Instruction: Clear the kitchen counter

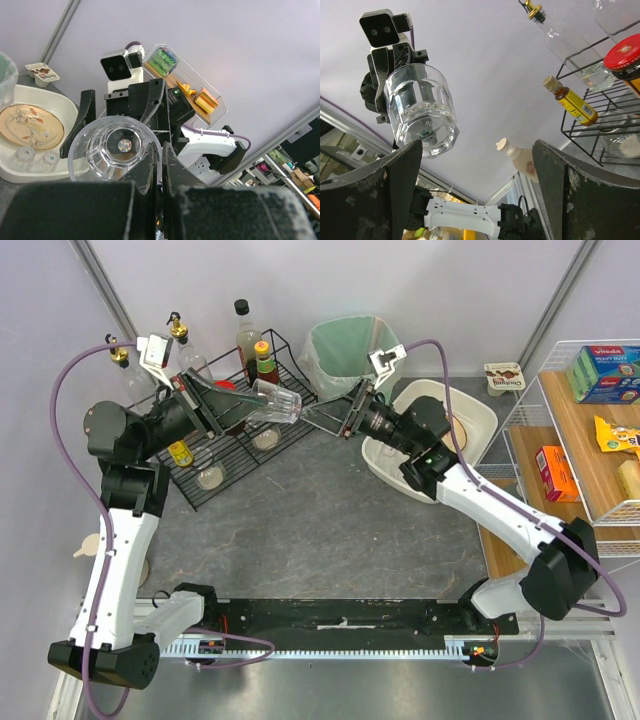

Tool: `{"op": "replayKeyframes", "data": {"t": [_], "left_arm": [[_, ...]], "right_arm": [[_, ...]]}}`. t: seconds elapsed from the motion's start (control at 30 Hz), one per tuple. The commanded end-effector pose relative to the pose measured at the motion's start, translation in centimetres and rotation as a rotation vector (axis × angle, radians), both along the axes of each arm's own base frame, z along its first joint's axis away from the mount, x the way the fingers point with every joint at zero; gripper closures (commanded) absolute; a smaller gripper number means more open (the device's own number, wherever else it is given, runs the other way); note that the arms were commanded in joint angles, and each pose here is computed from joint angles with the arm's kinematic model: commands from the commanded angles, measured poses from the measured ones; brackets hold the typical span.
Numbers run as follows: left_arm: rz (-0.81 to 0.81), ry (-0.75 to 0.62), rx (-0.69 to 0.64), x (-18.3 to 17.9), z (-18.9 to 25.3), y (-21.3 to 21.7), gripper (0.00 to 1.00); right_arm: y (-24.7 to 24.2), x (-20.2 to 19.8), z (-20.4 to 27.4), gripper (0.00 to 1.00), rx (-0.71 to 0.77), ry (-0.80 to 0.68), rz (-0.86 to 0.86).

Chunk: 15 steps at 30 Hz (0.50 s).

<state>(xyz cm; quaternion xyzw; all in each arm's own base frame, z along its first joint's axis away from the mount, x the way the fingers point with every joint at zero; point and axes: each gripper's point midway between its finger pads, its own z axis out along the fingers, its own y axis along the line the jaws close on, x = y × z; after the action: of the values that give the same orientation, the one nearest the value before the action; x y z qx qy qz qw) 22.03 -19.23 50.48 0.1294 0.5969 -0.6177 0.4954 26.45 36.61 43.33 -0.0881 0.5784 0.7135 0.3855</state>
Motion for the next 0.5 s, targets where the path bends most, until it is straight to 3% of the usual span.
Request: {"op": "replayKeyframes", "data": {"t": [0.0,0.2,0.47], "left_arm": [[-0.059,0.023,0.018,-0.7,0.0,-1.1,0.98],[0.001,-0.005,0.044,-0.6,0.8,-0.7,0.98],[-0.039,0.048,0.012,0.0,-0.2,-1.1,0.98]], "right_arm": [[-1.1,-2.2,1.9,0.02,-0.016,-0.098,-0.073],[-3.8,-2.3,1.8,0.02,-0.049,-0.127,-0.202],[-5.3,-2.3,3.6,0.02,0.008,-0.128,-0.276]]}}
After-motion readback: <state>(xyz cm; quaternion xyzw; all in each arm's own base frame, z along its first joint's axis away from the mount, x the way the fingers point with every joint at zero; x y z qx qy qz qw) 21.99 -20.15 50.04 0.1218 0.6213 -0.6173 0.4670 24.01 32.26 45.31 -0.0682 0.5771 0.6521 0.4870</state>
